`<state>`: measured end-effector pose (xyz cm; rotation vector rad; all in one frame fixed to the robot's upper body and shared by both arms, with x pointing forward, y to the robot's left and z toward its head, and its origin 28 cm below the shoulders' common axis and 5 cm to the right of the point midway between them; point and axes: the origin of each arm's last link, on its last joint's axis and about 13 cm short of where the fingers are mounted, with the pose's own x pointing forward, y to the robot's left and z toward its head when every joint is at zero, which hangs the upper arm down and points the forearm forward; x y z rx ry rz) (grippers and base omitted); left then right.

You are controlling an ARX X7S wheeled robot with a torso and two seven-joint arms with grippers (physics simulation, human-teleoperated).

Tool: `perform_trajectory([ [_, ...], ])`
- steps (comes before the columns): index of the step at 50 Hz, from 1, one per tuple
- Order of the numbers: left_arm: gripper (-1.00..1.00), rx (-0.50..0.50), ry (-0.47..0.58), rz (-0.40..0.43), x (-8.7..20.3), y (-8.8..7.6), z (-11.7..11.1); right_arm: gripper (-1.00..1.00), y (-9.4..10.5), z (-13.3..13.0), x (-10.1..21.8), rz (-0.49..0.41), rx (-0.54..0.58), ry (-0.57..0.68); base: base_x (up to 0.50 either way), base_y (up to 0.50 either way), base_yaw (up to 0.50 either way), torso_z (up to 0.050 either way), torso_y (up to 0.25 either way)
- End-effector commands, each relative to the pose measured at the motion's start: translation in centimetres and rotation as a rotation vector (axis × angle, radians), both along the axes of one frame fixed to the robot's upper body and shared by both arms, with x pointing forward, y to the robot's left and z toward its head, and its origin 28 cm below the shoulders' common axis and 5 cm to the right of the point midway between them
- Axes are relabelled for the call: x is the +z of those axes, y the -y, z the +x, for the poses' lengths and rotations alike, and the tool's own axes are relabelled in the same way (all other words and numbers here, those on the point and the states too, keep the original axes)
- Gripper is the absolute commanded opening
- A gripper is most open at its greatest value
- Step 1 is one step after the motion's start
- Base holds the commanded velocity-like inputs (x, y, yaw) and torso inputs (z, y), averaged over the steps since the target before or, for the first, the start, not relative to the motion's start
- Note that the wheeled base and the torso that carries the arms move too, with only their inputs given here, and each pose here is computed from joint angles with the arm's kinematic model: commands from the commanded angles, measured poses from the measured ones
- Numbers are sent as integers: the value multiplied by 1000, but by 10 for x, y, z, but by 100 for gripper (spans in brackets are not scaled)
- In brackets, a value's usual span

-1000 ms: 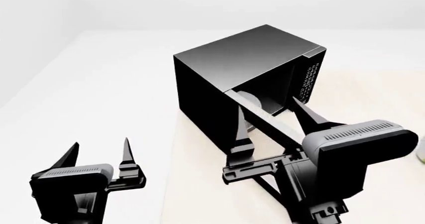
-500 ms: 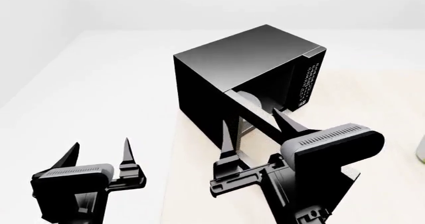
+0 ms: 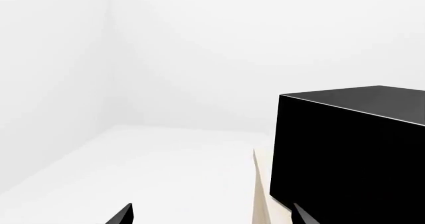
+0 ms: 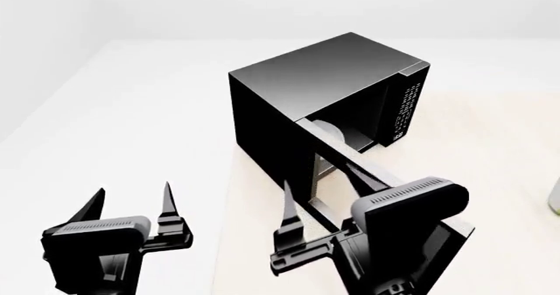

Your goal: Close the microwave.

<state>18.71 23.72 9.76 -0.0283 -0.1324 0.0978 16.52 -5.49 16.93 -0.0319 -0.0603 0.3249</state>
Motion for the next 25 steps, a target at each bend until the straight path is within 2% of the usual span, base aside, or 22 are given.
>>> perform_trajectory([
  [1, 100, -1, 0, 1, 0, 0, 0, 100, -1, 2, -12, -3, 2, -44, 0, 0, 0, 0, 0],
  [25, 100, -1, -1, 3, 0, 0, 0, 100, 1, 13, -27, 1, -43, -109, 0, 0, 0, 0, 0],
])
